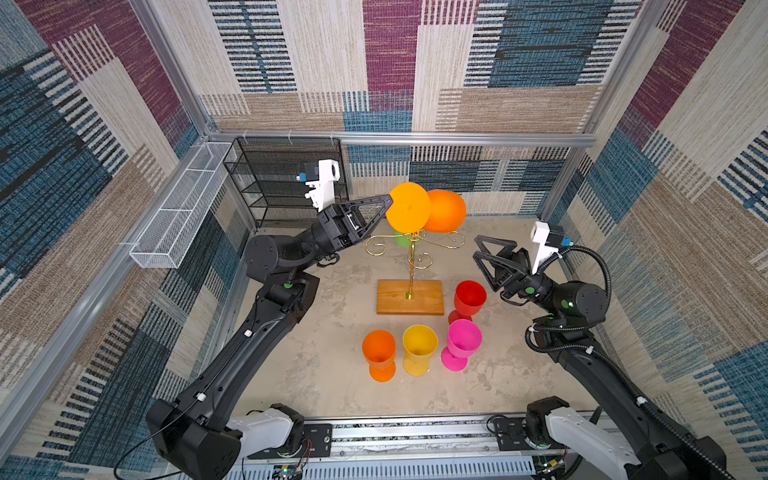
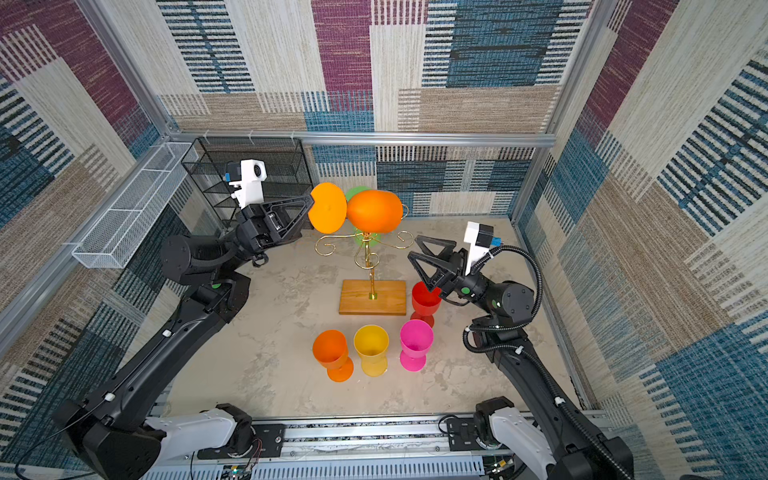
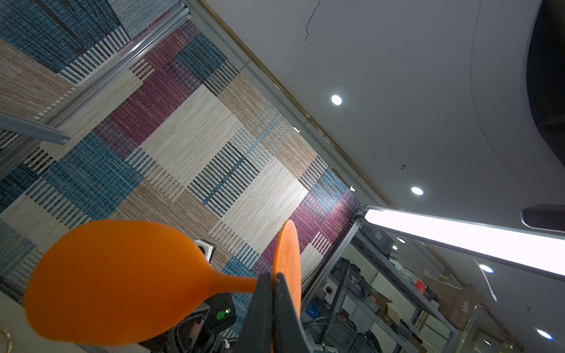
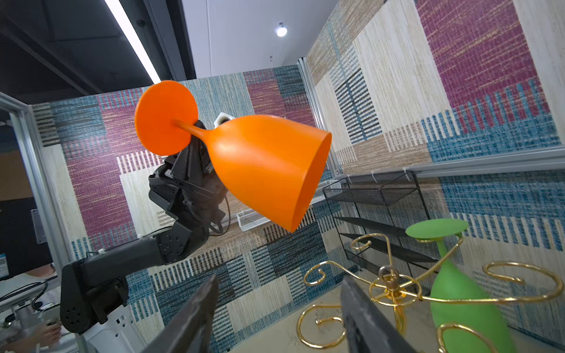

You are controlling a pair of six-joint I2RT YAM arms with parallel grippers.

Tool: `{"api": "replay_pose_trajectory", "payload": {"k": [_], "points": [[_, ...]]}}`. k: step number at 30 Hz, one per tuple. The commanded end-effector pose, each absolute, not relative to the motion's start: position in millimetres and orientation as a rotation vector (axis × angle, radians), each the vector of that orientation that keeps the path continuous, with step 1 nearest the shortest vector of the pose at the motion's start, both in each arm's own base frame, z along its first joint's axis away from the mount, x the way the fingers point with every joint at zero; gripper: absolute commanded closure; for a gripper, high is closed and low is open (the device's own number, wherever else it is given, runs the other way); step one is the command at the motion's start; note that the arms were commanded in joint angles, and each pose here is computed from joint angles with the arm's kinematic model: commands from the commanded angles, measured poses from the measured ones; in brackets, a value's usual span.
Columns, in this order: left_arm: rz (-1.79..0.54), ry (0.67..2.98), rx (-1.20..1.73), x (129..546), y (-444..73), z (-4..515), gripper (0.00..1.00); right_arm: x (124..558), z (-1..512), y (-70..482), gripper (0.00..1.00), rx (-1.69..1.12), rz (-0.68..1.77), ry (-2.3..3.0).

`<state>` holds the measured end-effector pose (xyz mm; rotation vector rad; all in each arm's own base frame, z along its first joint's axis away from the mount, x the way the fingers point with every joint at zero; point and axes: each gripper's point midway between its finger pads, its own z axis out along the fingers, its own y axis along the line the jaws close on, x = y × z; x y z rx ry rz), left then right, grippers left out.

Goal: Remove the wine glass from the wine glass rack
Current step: 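Lift the orange glass off its hook with the left gripper while the right reaches in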

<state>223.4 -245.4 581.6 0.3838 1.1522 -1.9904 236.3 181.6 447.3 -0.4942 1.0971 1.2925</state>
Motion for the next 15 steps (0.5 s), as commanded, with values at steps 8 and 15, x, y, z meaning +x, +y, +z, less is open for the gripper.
{"api": "replay_pose_trajectory", "payload": {"k": [8,15], "points": [[-2.127,1.022,0.355,223.2,-239.3,582.4,1.00,224.8,453.3,175.7,0.39,-0.660,1.486,0.937],[-2.182,1.018,0.321,236.9,-243.8,574.2,1.00,237.2,458.4,179.4,0.40,-0.706,1.519,0.904]]}}
